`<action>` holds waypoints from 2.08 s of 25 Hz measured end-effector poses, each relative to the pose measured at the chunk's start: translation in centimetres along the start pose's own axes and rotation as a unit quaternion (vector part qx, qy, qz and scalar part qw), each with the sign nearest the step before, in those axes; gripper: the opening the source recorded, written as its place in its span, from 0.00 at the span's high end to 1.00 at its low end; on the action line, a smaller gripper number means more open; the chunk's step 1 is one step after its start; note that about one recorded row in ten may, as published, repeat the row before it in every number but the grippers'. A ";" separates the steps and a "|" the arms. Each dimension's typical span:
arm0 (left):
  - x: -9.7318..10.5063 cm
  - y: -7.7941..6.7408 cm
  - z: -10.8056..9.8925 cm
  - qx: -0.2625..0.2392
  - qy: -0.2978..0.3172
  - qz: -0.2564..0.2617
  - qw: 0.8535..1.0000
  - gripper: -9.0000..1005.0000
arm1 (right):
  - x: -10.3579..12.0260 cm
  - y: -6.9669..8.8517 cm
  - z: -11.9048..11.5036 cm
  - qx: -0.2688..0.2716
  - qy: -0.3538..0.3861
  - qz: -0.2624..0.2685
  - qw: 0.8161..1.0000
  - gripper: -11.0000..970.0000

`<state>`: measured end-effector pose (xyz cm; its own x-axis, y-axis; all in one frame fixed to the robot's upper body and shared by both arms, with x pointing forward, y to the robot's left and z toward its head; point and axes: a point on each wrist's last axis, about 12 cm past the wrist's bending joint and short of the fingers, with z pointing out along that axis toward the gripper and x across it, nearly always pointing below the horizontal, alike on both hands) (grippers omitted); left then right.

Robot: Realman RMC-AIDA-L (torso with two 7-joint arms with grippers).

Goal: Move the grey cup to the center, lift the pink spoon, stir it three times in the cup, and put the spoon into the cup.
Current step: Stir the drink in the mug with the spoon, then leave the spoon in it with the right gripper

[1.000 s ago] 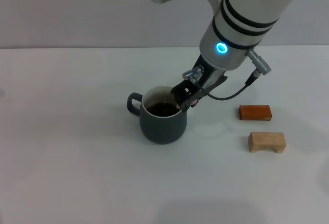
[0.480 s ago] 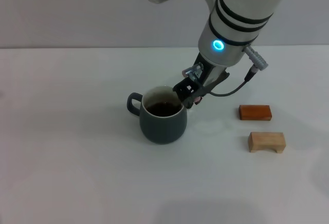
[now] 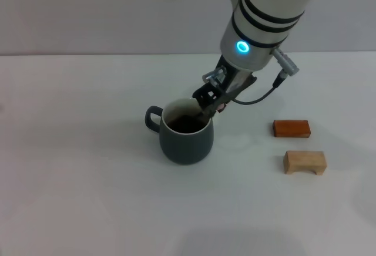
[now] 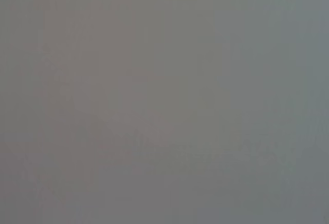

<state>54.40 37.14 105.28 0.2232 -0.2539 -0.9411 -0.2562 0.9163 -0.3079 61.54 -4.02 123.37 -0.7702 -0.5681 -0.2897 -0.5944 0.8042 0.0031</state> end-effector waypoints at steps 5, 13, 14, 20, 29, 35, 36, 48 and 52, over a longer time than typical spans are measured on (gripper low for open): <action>0.0 0.2 -0.2 -0.002 0.001 0.001 1.000 0.98 | 0.4 0.4 -0.2 -0.008 0.017 -0.003 1.000 0.86; -0.1 0.5 -0.5 -0.004 -0.005 0.002 1.000 0.98 | -0.1 1.2 -0.1 -0.029 -0.006 -0.005 1.000 0.86; -0.1 0.6 -0.6 -0.005 -0.005 0.000 1.000 0.98 | -0.2 0.9 0.0 -0.021 -0.008 -0.003 1.000 0.86; 0.0 0.6 -0.7 -0.006 -0.004 -0.002 1.000 0.98 | 0.0 -0.2 0.3 0.012 0.009 0.002 1.000 0.86; 0.0 0.4 -0.5 -0.003 -0.004 -0.004 1.000 0.98 | 0.0 1.4 -0.9 -0.026 0.009 -0.013 1.000 0.86; 0.0 0.4 -0.5 -0.003 -0.004 -0.004 1.000 0.98 | -0.6 -0.4 0.0 0.015 -0.007 0.003 1.000 0.86; 0.1 0.4 -0.5 -0.003 -0.004 -0.004 1.000 0.98 | -0.5 -0.5 0.0 0.020 -0.003 0.004 1.000 0.86; 0.0 0.4 -0.6 -0.003 -0.004 -0.004 1.000 0.98 | -0.7 1.5 -0.9 -0.020 -0.005 -0.011 1.000 0.86; 0.0 0.4 -0.5 -0.003 -0.005 -0.004 1.000 0.98 | -1.0 0.1 -0.3 0.012 -0.013 0.003 1.000 0.86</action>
<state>53.82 37.29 105.07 0.2343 -0.2585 -0.9372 -0.2595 0.9124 -0.3166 62.22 -3.40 123.96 -0.7677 -0.5585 -0.3143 -0.5833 0.8121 -0.0184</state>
